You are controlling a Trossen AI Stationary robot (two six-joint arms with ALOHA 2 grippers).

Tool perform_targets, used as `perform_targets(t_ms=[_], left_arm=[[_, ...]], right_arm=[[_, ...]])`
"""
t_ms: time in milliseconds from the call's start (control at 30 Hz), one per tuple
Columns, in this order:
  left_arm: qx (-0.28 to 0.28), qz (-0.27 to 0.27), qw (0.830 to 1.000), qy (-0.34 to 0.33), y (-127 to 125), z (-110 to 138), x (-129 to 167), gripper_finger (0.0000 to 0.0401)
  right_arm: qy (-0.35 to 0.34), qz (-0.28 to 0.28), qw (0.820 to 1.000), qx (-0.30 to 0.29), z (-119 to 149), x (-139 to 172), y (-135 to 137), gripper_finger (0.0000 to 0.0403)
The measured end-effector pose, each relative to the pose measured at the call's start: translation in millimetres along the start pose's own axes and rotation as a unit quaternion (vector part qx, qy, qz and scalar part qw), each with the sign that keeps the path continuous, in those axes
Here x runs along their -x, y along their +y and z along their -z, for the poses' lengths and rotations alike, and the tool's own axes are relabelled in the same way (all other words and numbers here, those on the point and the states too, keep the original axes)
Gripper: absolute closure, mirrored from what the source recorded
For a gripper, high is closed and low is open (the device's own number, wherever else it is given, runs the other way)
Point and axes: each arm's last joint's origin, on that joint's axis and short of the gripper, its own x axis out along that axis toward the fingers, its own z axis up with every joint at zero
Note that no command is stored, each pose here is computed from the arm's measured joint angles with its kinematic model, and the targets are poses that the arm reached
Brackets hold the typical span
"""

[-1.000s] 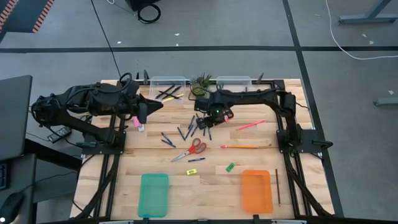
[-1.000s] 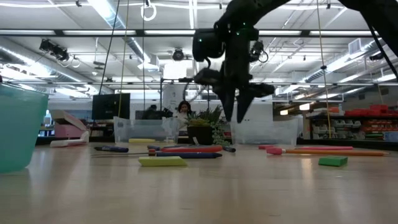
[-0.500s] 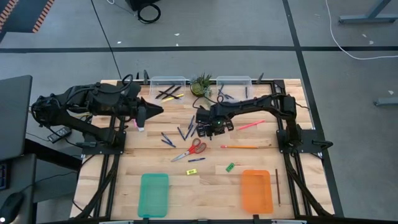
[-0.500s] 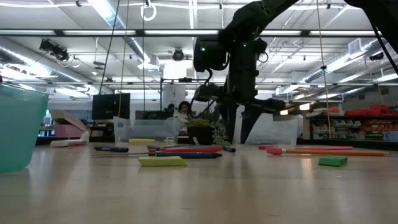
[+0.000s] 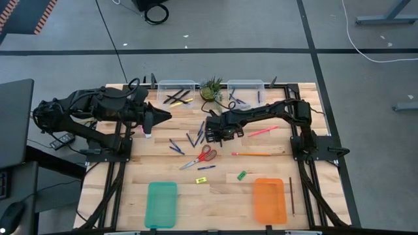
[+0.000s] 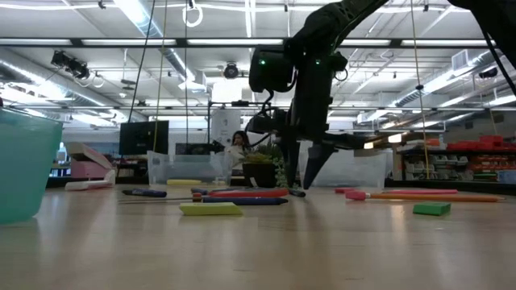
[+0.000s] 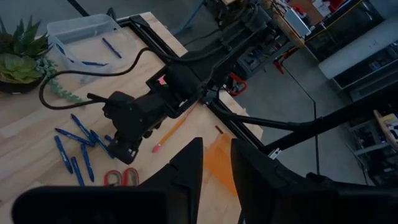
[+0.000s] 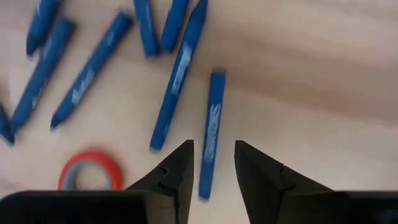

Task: Sort crayons/erasers/pens/pencils in bins
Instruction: Put the blue crayon into the right transparent bin

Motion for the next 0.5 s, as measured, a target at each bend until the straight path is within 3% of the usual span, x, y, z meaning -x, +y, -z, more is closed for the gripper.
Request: perform_targets(t_ms=[500], left_arm=[[0.003,0.0,1.0,0.0,0,0,0,0.0316]], right_arm=[[-0.002,-0.004,1.0,-0.005,-1,-12,-10,0.0282]])
